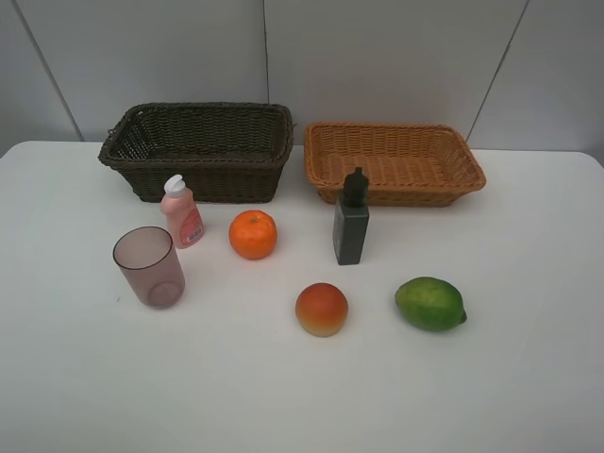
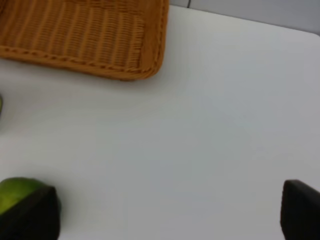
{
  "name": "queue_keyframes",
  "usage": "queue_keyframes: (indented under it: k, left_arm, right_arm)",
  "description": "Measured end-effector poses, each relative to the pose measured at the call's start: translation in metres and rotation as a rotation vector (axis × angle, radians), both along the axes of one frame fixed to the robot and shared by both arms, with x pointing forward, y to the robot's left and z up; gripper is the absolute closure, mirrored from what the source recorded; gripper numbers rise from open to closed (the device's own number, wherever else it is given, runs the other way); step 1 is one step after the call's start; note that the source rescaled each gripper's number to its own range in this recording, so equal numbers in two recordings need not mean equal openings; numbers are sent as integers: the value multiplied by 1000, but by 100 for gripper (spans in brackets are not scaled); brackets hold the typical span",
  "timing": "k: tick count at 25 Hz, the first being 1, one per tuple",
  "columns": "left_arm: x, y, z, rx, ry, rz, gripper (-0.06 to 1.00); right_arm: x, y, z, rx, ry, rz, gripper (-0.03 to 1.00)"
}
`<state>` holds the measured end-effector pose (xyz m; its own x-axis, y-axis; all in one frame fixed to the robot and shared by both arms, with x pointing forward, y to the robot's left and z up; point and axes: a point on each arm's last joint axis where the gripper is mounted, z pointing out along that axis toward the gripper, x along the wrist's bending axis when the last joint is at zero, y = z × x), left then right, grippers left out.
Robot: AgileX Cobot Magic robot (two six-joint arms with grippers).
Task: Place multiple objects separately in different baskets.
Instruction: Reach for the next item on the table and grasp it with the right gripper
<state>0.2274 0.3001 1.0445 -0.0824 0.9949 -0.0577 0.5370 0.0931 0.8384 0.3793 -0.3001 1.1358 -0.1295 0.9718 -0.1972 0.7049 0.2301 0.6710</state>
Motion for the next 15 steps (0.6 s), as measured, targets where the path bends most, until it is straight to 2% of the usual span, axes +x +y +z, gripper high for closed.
queue_keyframes:
  k: [7,15]
  left_arm:
    - [0,0,0,0,0,0,-5]
    - [0,0,0,0,0,0,-5]
  right_arm:
    - [45,44,-7,-179,204,256,-3]
    - [74,83,-48,-274,402,450,-3]
